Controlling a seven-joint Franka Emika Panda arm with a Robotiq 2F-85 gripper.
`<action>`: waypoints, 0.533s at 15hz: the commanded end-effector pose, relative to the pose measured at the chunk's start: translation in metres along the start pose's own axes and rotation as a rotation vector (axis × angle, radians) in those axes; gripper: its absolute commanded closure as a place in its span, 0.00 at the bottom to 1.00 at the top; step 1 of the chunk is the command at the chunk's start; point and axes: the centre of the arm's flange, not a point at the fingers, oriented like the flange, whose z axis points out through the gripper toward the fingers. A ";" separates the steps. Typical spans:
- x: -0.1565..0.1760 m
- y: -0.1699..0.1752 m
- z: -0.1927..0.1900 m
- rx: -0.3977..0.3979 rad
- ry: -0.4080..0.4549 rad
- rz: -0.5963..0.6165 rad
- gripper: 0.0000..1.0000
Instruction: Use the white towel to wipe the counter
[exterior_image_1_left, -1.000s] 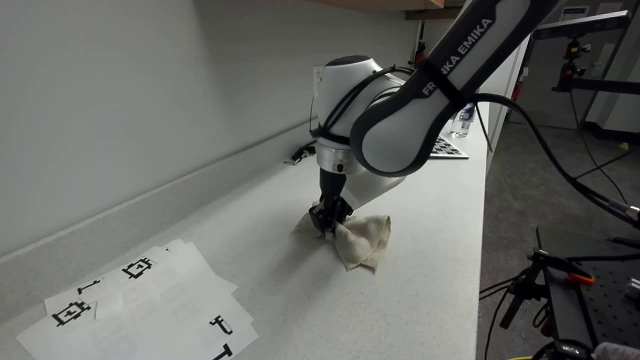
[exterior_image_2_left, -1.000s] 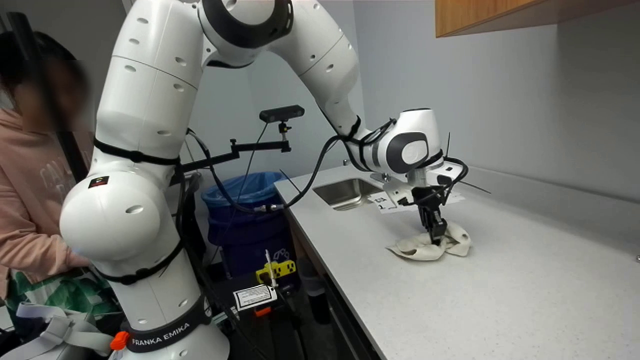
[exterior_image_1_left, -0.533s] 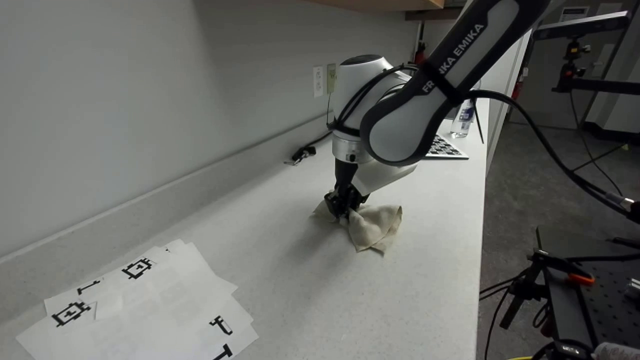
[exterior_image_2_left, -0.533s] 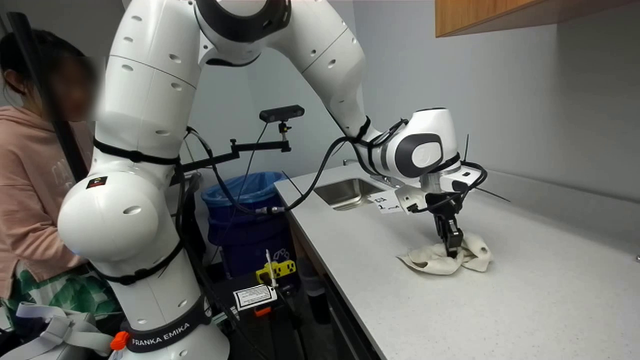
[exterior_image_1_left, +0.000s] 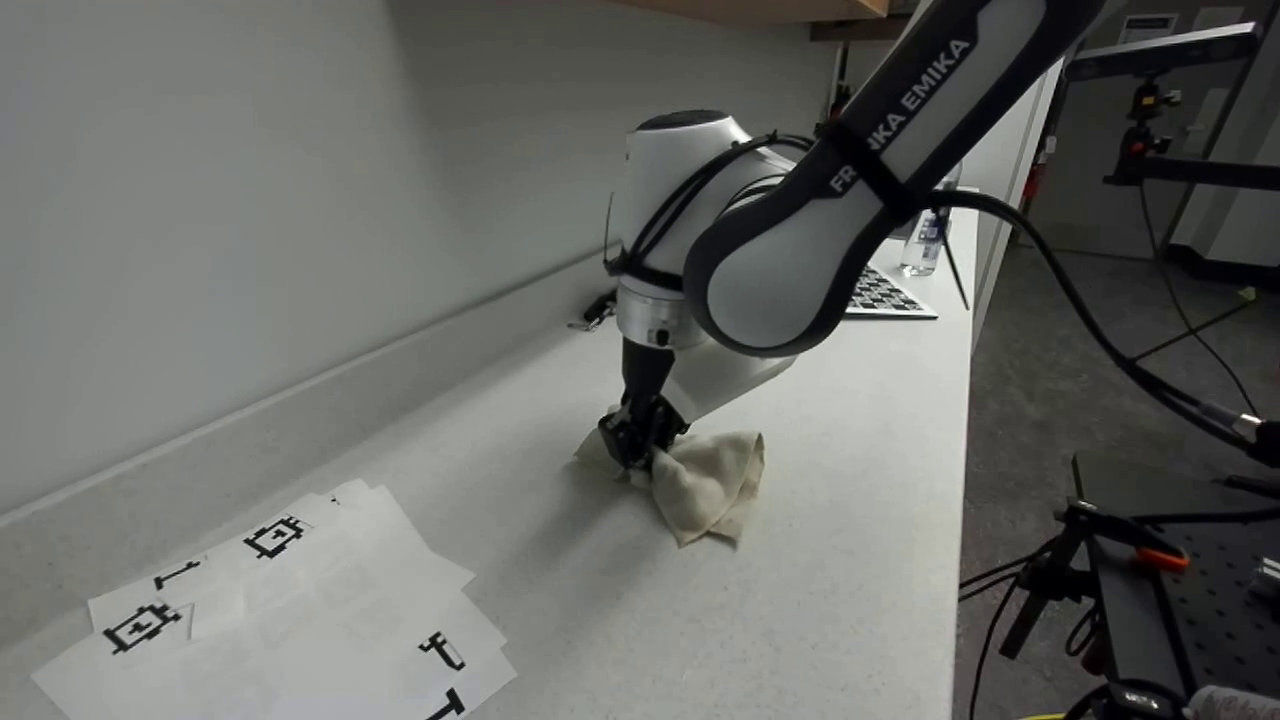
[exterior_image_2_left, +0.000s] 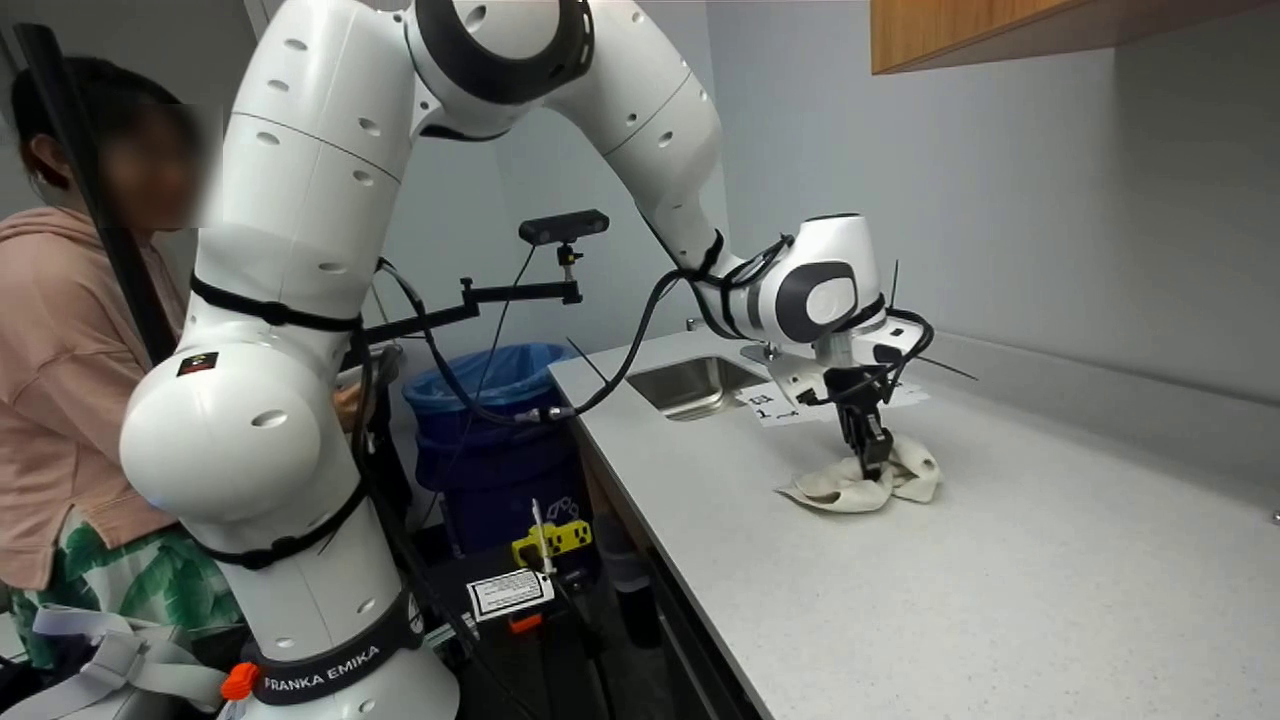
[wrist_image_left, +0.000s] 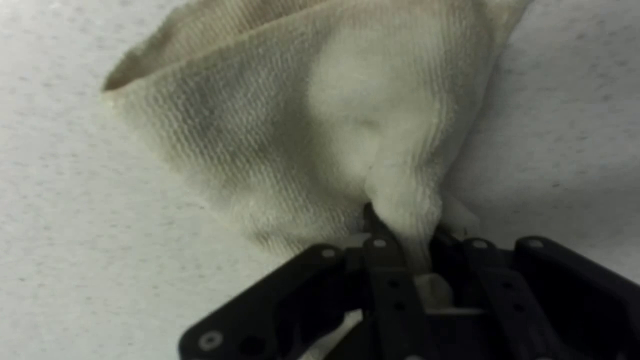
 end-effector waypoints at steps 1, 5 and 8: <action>0.002 -0.065 0.001 0.060 0.001 -0.080 0.97; -0.012 -0.112 0.002 0.097 0.001 -0.167 0.97; -0.013 -0.112 0.009 0.092 -0.002 -0.180 0.97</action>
